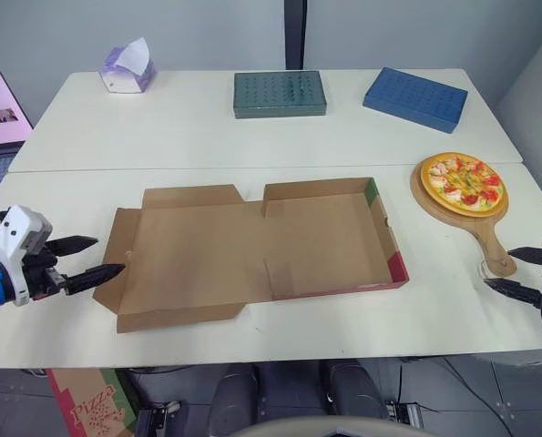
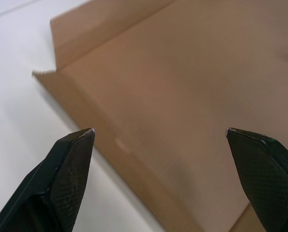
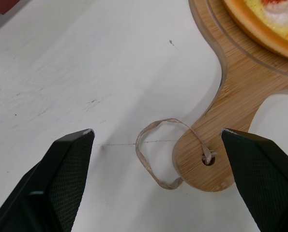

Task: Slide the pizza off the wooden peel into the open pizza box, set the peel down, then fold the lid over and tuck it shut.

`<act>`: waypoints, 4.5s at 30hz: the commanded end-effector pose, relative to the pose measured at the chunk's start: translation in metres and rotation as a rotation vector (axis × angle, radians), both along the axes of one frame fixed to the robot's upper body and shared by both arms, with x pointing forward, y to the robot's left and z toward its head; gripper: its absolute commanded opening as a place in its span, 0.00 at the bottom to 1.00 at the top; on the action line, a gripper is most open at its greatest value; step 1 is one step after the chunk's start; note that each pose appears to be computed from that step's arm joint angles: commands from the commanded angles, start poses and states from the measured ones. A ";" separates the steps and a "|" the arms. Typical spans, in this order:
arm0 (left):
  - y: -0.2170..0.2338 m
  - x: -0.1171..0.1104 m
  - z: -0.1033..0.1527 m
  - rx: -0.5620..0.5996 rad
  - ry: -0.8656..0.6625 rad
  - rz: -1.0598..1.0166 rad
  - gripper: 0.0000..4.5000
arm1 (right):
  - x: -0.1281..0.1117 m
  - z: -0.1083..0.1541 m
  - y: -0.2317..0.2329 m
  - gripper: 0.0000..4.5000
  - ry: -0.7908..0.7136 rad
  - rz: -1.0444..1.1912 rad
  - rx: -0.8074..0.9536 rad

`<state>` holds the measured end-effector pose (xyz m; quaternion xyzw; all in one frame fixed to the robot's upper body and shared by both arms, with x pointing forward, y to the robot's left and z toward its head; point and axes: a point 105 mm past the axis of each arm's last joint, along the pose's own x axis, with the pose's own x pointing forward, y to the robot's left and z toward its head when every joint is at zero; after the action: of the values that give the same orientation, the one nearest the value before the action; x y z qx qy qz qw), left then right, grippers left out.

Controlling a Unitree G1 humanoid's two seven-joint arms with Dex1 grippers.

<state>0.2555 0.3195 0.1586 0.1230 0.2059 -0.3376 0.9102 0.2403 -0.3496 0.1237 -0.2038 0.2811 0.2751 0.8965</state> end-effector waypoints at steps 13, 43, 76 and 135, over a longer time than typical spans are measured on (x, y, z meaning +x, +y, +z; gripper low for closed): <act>-0.183 0.004 0.070 -0.137 -0.162 -0.787 1.00 | -0.015 0.051 0.027 1.00 -0.202 -0.153 0.086; -0.228 -0.012 0.074 -0.125 -0.188 -1.012 1.00 | 0.092 -0.011 -0.012 1.00 0.073 -0.480 0.070; -0.162 0.007 0.072 -0.053 -0.184 -0.666 1.00 | 0.103 0.086 0.015 0.35 -0.418 -0.222 0.073; -0.159 0.000 0.062 -0.050 -0.141 -0.679 1.00 | 0.081 0.161 0.050 0.35 -0.585 0.127 -0.375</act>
<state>0.2556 0.1632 0.2115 0.1817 0.1043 -0.6120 0.7626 0.3293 -0.2909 0.2608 -0.4631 0.0762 0.2380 0.8503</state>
